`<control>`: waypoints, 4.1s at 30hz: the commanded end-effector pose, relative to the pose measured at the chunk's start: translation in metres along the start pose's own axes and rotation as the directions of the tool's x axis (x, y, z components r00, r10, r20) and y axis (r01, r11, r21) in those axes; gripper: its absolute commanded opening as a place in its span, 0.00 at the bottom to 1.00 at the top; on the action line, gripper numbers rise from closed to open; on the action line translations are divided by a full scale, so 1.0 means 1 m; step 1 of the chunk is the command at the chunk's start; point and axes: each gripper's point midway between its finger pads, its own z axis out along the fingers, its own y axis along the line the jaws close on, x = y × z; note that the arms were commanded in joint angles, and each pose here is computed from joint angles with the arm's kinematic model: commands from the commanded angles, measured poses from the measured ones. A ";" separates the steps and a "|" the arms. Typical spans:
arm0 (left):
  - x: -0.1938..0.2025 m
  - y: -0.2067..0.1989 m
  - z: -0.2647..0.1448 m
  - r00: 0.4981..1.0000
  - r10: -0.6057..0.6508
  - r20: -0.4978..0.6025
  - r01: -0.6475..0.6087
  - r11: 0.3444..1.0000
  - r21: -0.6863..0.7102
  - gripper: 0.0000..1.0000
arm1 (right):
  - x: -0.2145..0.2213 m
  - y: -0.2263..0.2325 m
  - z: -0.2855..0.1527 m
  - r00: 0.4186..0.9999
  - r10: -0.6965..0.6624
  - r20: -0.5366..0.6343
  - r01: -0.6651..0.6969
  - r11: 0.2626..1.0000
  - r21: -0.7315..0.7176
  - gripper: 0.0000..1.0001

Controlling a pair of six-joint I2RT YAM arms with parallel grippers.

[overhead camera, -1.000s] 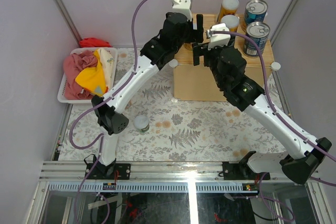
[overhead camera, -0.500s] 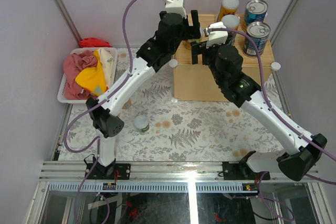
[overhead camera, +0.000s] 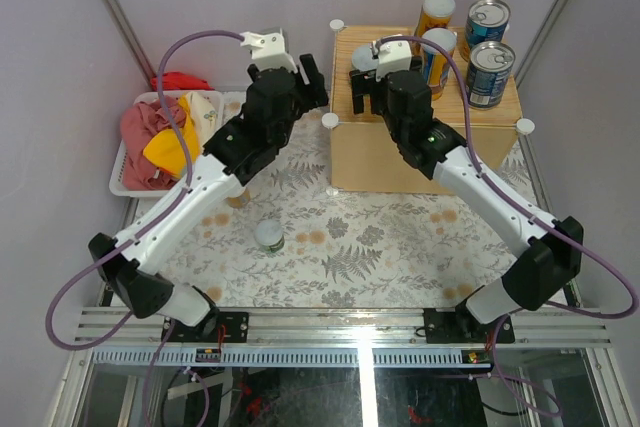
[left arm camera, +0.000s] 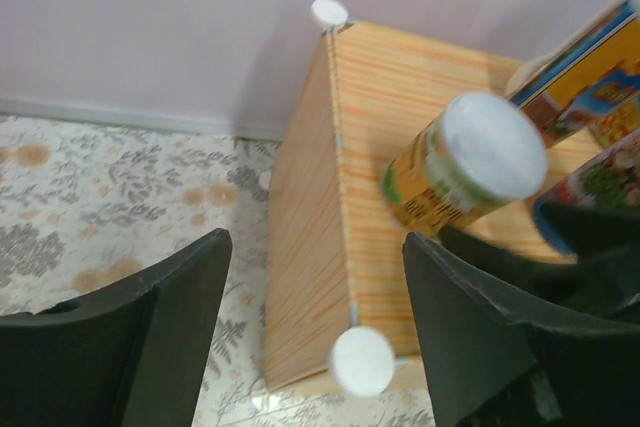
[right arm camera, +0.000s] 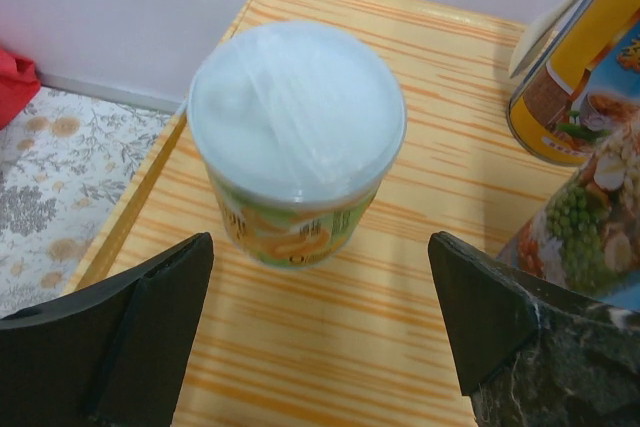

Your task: Place and organize the canned foods onto the counter

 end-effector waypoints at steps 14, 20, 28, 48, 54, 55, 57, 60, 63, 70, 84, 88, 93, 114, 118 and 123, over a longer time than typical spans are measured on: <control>0.051 0.016 -0.036 0.995 -0.065 -0.081 0.070 0.996 0.063 0.45 | -0.040 -0.020 0.054 0.989 0.103 0.109 -0.117 0.984 0.136 0.91; 0.060 0.017 -0.039 0.993 -0.063 -0.103 0.071 0.995 0.073 0.44 | -0.037 -0.030 0.074 0.990 0.101 0.101 -0.116 0.980 0.162 0.73; 0.063 0.015 -0.042 0.992 -0.058 -0.114 0.068 0.994 0.090 0.44 | -0.045 -0.034 0.102 0.988 0.086 0.126 -0.104 0.984 0.146 0.64; 0.068 0.017 -0.055 0.988 -0.066 -0.139 0.078 0.993 0.086 0.42 | -0.068 -0.037 0.156 0.972 0.136 0.194 -0.149 0.987 0.057 0.65; 0.067 0.017 -0.059 0.988 -0.070 -0.138 0.082 0.993 0.084 0.42 | -0.061 -0.033 0.161 0.976 0.133 0.174 -0.144 0.988 0.050 0.69; 0.067 0.017 -0.059 0.988 -0.070 -0.138 0.082 0.993 0.082 0.42 | -0.060 -0.033 0.162 0.977 0.131 0.170 -0.141 0.989 0.050 0.70; 0.068 0.017 -0.060 0.988 -0.072 -0.140 0.084 0.993 0.083 0.43 | -0.058 -0.033 0.162 0.979 0.126 0.162 -0.135 0.990 0.049 0.76; 0.070 0.017 -0.060 0.987 -0.070 -0.148 0.082 0.994 0.078 0.50 | -0.057 -0.033 0.160 0.981 0.117 0.156 -0.127 0.990 0.055 0.92; 0.072 0.016 -0.059 0.985 -0.064 -0.162 0.077 0.994 0.076 0.58 | -0.061 -0.034 0.157 0.980 0.108 0.164 -0.120 0.991 0.062 1.00; 0.072 0.012 -0.059 0.983 -0.060 -0.173 0.075 0.994 0.079 0.67 | -0.071 -0.038 0.148 0.978 0.111 0.177 -0.126 0.989 0.075 0.99; 0.046 0.026 -0.066 0.993 -0.055 -0.107 0.057 0.998 0.016 0.73 | -0.086 -0.036 0.116 0.977 0.106 0.185 -0.126 0.987 0.101 0.99; 0.040 0.030 -0.070 0.994 -0.063 -0.094 0.064 0.998 0.005 0.74 | -0.086 -0.038 0.105 0.978 0.104 0.182 -0.126 0.985 0.114 0.99; 0.034 0.034 -0.076 0.993 -0.081 -0.082 0.081 0.997 -0.005 0.74 | -0.087 -0.038 0.088 0.978 0.104 0.179 -0.126 0.985 0.118 0.99; 0.087 0.122 -0.099 0.958 -0.273 -0.091 0.232 0.920 -0.316 0.91 | -0.073 0.082 -0.127 0.985 0.041 0.166 -0.013 0.986 -0.167 0.97; 0.102 0.149 -0.109 0.937 -0.341 -0.080 0.289 0.881 -0.375 0.91 | -0.027 0.122 -0.160 0.995 0.058 0.084 -0.031 0.956 -0.292 0.96; 0.120 0.171 -0.126 0.918 -0.391 -0.065 0.329 0.843 -0.426 0.91 | 0.047 0.159 -0.186 0.998 0.062 -0.029 -0.068 0.920 -0.386 0.96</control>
